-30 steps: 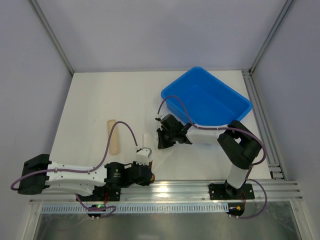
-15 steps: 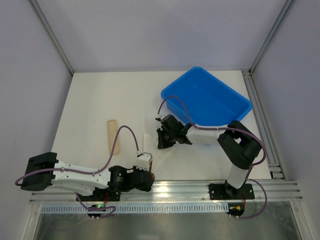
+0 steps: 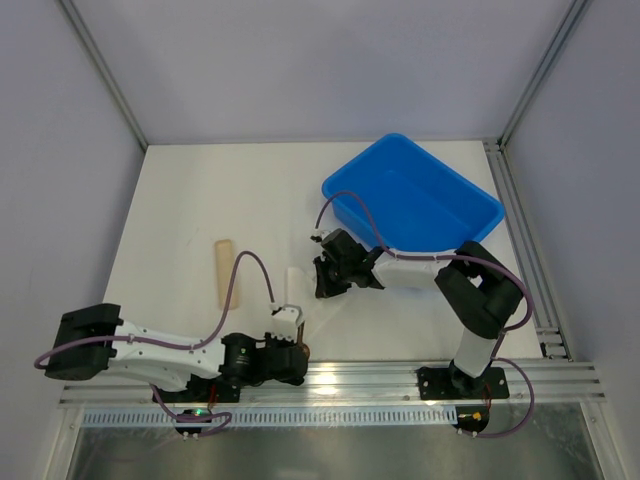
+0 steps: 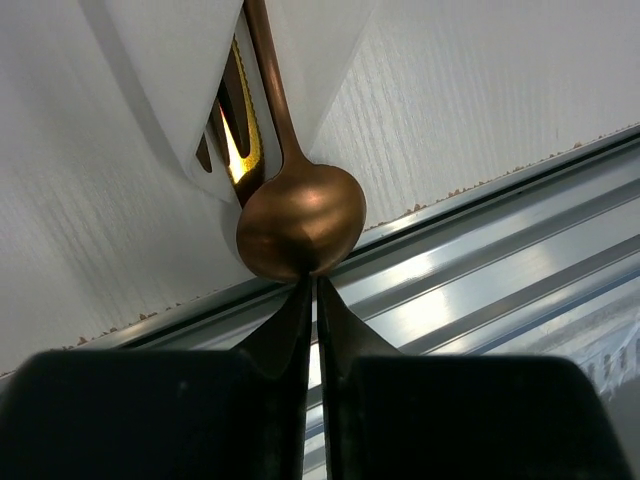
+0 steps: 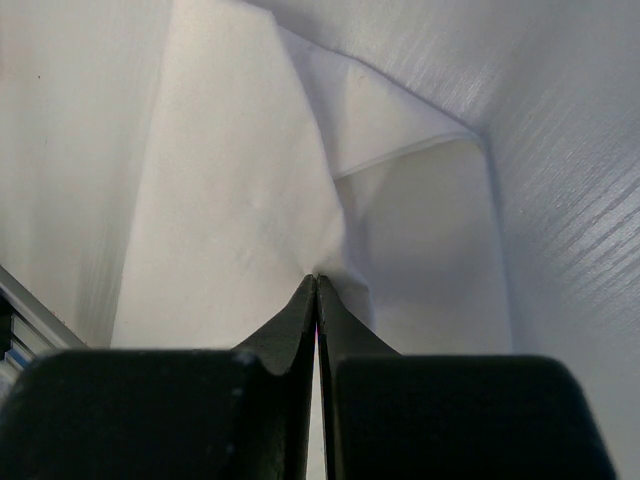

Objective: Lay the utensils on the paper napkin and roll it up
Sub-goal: Roll the napkin at the center of the board.

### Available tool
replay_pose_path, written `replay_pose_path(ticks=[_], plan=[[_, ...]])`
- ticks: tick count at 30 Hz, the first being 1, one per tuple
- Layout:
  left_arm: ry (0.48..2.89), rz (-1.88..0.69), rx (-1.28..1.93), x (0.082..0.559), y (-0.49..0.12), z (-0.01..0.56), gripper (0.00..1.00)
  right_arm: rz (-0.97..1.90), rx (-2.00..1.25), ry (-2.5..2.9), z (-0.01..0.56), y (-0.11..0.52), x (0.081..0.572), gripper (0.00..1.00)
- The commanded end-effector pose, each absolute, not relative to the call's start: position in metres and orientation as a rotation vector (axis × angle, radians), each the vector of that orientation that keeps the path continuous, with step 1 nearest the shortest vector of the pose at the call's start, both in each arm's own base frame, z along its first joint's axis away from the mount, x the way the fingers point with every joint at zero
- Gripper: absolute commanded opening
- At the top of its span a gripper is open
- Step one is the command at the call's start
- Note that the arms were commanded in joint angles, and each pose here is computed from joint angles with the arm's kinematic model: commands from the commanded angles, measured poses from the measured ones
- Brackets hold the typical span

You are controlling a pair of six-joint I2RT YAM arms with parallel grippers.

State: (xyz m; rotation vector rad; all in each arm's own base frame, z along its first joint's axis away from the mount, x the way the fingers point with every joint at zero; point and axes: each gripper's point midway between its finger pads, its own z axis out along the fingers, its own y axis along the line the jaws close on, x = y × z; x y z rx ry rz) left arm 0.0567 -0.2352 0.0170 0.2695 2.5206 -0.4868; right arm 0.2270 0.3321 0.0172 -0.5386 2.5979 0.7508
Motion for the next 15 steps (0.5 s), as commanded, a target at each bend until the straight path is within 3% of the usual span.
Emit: replay_pose_path(ticks=[1, 15], plan=[[2.424, -0.421, 0.191, 0.0783, -0.2269, 0.0233, 0.06, 0.657, -0.558, 2.663, -0.0026, 0.3159, 0.2151, 0.04], [2.422, -0.377, 0.193, 0.0880, -0.2286, 0.0231, 0.08, 0.646, -0.570, 2.662, -0.0015, 0.3160, 0.2154, 0.04]])
